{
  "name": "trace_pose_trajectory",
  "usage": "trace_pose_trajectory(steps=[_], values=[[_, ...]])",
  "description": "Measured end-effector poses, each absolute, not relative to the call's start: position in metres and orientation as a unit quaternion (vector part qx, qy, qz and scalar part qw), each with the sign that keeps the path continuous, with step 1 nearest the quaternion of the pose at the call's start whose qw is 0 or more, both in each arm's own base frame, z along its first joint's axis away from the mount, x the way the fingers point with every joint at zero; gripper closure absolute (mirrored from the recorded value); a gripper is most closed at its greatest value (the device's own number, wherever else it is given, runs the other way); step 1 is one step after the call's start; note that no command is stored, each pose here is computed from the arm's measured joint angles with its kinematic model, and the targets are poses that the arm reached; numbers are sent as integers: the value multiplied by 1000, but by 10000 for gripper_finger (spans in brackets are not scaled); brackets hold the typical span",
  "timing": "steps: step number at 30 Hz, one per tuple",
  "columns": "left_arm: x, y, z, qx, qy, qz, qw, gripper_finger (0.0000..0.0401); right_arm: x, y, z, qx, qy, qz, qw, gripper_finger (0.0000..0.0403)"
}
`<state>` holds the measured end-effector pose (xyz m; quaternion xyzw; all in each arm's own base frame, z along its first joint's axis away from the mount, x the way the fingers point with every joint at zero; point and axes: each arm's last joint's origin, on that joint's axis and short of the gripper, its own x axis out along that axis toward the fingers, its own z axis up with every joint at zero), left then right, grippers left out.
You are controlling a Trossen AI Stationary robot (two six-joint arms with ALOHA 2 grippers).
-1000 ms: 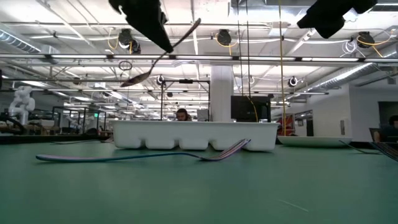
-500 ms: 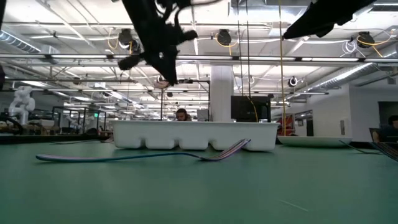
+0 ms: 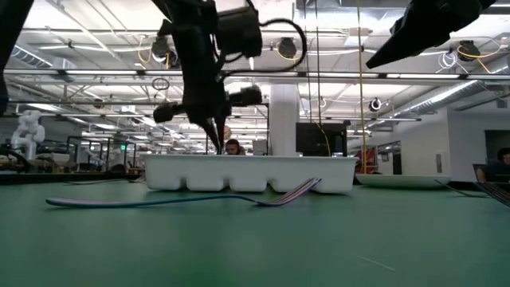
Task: Sort silverware
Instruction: Put the blue spoon into the silverware tray, then put the blue fork into the silverware tray
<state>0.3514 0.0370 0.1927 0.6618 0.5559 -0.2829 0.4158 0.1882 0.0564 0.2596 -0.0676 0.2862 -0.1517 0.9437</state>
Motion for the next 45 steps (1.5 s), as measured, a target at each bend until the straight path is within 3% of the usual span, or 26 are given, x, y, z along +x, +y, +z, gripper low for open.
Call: trace_pose_trajectory(steps=[8, 19, 25, 33, 39, 45], values=[[358, 37, 164, 655, 564, -322, 385, 391, 187, 56, 258, -64, 294, -152, 942, 277], [362, 34, 149, 642, 558, -344, 398, 387, 187, 56, 258, -64, 294, -152, 942, 277], [369, 34, 150, 622, 566, -280, 463, 351, 187, 56, 258, -64, 294, -152, 942, 277], [367, 34, 150, 619, 572, -281, 460, 293, 187, 56, 258, -64, 293, -152, 942, 277], [359, 35, 167, 624, 589, -254, 447, 279, 187, 56, 258, -66, 294, -151, 941, 277], [346, 34, 211, 563, 596, -114, 562, 278, 187, 56, 258, -67, 295, -151, 941, 277]])
